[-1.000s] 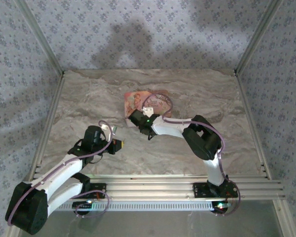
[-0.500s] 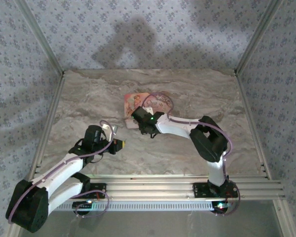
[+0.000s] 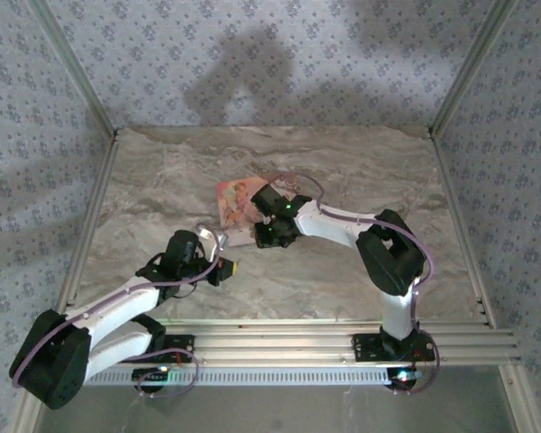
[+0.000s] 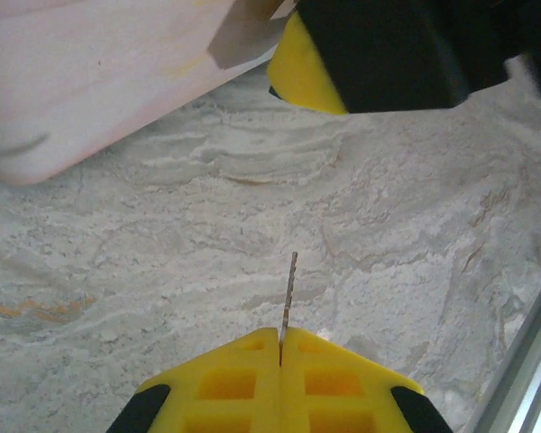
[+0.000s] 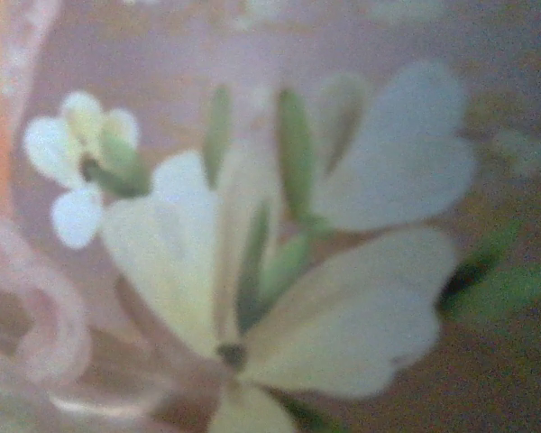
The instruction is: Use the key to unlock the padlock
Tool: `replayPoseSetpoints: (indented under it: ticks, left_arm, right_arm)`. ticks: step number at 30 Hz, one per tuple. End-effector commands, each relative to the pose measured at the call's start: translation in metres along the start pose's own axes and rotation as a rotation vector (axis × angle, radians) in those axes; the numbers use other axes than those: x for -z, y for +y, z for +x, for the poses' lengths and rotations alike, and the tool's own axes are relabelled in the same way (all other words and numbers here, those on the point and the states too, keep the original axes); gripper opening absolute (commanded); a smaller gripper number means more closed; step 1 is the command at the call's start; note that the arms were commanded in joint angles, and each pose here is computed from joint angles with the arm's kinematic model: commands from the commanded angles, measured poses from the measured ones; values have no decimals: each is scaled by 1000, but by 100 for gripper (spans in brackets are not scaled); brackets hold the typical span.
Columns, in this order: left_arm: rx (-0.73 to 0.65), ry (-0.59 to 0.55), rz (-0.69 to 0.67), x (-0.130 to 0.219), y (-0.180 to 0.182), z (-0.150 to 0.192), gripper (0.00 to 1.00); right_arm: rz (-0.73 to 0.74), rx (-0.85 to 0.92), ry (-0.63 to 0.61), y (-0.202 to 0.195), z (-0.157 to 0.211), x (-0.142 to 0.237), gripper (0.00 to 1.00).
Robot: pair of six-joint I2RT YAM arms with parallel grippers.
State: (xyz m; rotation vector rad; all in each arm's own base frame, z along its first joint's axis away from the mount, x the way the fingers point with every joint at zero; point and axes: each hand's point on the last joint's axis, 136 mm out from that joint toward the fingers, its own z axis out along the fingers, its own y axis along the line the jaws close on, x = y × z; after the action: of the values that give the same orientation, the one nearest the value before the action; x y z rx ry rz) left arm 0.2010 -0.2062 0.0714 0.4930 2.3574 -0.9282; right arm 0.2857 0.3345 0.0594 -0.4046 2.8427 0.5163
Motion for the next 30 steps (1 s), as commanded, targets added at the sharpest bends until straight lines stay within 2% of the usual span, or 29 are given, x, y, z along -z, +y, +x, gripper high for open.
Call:
replayPoseSetpoints:
  ticks: [1,5,13,21,30]
  left_arm:
    - [-61,-34,21,0,-9,-18,0]
    - [-79,-32,46,-3,-12,-18,0]
    - [-90,4,183,-29,-26,-24,0]
    - [-79,-87,227,-33,-31,-41,0]
    - [-99,-185,162,-20,-23,-46,0]
  right_arm:
    - [-170,20,3,30,-12,33,0]
    - [-221,3,32,33,-14,39,0]
    - [-263,-15,77,33,-14,52,0]
    - [-310,-40,95,37,-13,63,0]
    - [-422,-101,118,46,-20,78,0]
